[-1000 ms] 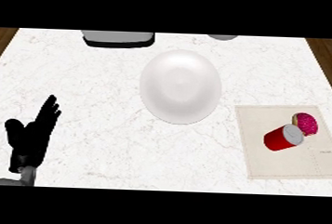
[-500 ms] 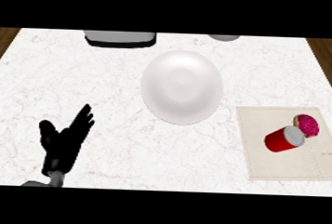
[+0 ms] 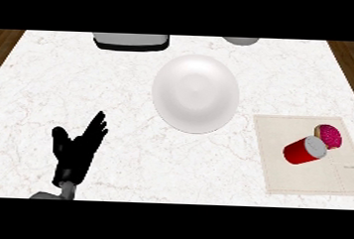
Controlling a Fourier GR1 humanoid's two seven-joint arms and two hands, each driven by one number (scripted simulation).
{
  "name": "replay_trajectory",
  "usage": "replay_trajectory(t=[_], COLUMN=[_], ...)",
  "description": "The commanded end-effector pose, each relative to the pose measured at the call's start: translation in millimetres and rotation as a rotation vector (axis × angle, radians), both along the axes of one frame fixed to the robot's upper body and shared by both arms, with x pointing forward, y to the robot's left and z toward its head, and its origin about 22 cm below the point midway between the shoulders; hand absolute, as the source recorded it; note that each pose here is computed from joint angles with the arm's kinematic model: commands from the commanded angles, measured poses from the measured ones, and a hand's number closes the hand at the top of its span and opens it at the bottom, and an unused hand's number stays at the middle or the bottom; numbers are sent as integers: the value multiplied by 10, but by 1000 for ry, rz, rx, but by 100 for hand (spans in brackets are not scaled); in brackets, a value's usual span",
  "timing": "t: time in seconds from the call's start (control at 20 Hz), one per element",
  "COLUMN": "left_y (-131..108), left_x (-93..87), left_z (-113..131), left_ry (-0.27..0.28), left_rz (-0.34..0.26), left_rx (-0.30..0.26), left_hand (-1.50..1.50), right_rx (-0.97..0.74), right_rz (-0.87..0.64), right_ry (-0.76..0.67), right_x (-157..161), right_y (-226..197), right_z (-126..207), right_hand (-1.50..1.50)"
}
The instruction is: Pick the cupcake from the placemat and place it in the plate
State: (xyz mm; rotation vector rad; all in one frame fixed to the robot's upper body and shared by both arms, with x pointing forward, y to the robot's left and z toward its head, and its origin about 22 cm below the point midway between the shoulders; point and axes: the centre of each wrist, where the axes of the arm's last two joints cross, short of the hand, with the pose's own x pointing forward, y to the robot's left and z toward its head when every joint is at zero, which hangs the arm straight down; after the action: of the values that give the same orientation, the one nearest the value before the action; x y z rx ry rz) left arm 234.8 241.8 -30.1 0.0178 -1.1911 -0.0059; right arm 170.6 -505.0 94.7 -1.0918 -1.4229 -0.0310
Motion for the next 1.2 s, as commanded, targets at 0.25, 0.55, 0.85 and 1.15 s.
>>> replay_trajectory(t=[0.25, 0.55, 0.85, 1.15], left_y=[-14, -10, 29, -64], left_x=[62, 3, 35, 43], left_z=[42, -29, -114, -144], left_ry=[1, -2, 20, 12], left_rz=[-31, -2, -12, -6], left_rx=[-10, -14, -24, -11], left_hand=[0, 0, 0, 0], right_rx=[-62, -27, -39, 28], right_rz=[57, 81, 34, 88], right_ry=[392, 510, 572, 615], right_x=[453, 483, 886, 712], right_y=[384, 653, 974, 1171], right_z=[525, 135, -70, -199], right_hand=[-150, -150, -150, -150])
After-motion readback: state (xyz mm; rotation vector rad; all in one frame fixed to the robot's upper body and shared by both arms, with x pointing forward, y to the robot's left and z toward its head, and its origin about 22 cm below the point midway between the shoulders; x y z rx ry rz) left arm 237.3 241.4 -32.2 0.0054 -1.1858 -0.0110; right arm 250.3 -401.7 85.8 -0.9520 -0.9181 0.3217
